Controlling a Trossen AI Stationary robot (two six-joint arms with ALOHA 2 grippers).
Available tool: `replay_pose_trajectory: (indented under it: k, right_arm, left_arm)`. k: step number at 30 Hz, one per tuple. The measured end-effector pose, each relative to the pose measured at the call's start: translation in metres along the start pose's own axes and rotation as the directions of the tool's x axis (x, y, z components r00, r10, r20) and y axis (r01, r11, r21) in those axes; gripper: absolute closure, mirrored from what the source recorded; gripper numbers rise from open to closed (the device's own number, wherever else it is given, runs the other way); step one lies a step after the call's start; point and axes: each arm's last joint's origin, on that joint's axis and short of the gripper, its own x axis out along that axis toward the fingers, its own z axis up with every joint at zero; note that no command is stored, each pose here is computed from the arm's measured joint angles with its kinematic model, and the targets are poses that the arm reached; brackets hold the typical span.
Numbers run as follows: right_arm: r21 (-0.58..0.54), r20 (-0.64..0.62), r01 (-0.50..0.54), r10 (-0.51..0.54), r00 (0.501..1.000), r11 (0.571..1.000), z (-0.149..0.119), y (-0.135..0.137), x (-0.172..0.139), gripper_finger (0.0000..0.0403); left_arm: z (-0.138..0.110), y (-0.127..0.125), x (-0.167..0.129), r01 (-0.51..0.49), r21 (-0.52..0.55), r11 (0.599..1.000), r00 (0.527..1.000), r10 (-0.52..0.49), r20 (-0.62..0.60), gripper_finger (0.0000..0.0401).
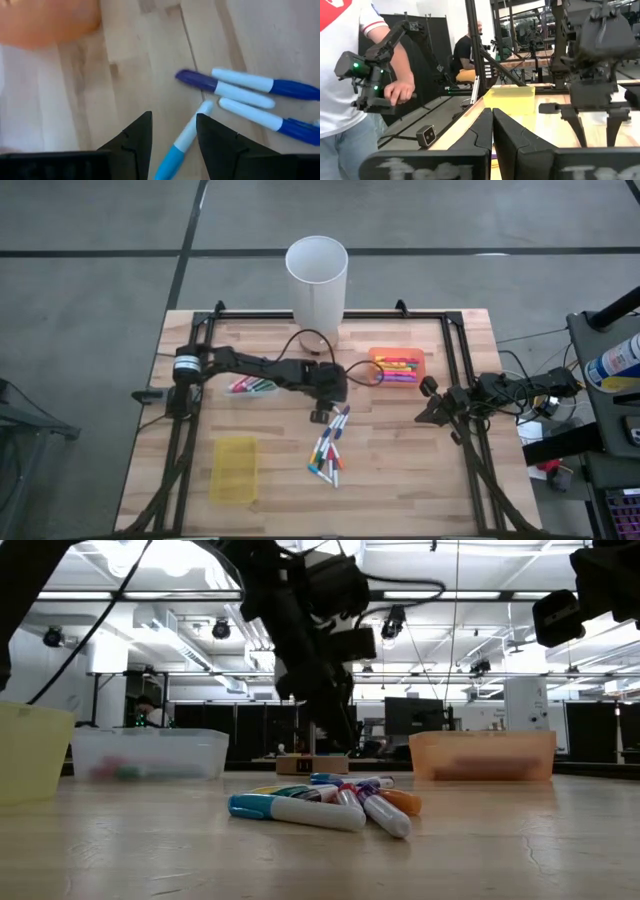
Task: Pick & Place Markers
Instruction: Put the top small light blue highlighter pen into the yellow bin
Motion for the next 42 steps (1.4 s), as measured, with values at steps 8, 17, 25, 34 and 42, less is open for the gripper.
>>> replay_pose_trajectory:
  k: [8, 17, 25, 34, 42]
  right_arm:
    - [0.000, -0.001, 0.000, 0.000, 1.000, 1.000, 0.000, 0.000, 0.000, 0.0394]
    - [0.000, -0.002, 0.000, 0.000, 1.000, 1.000, 0.000, 0.000, 0.000, 0.0394]
    - [0.000, -0.003, 0.001, -0.001, 1.000, 1.000, 0.000, 0.000, 0.000, 0.0394]
    - [0.000, -0.002, 0.000, 0.000, 1.000, 1.000, 0.000, 0.000, 0.000, 0.0394]
    - [0.000, -0.002, 0.000, 0.000, 1.000, 1.000, 0.000, 0.000, 0.000, 0.0394]
  left_arm:
    - [-0.011, -0.003, 0.010, 0.024, 0.059, 0.998, 0.998, -0.021, -0.054, 0.0254]
    - [-0.017, -0.005, 0.022, 0.048, 0.079, 0.996, 0.996, -0.042, -0.082, 0.0254]
    - [-0.023, -0.007, 0.034, 0.065, 0.050, 0.997, 0.992, -0.059, -0.116, 0.0254]
    - [-0.027, -0.010, 0.034, 0.061, -0.162, 0.985, 0.984, -0.086, -0.153, 0.0299]
    - [-0.031, -0.011, 0.030, 0.046, -0.292, 0.955, 0.976, -0.106, -0.191, 0.0375]
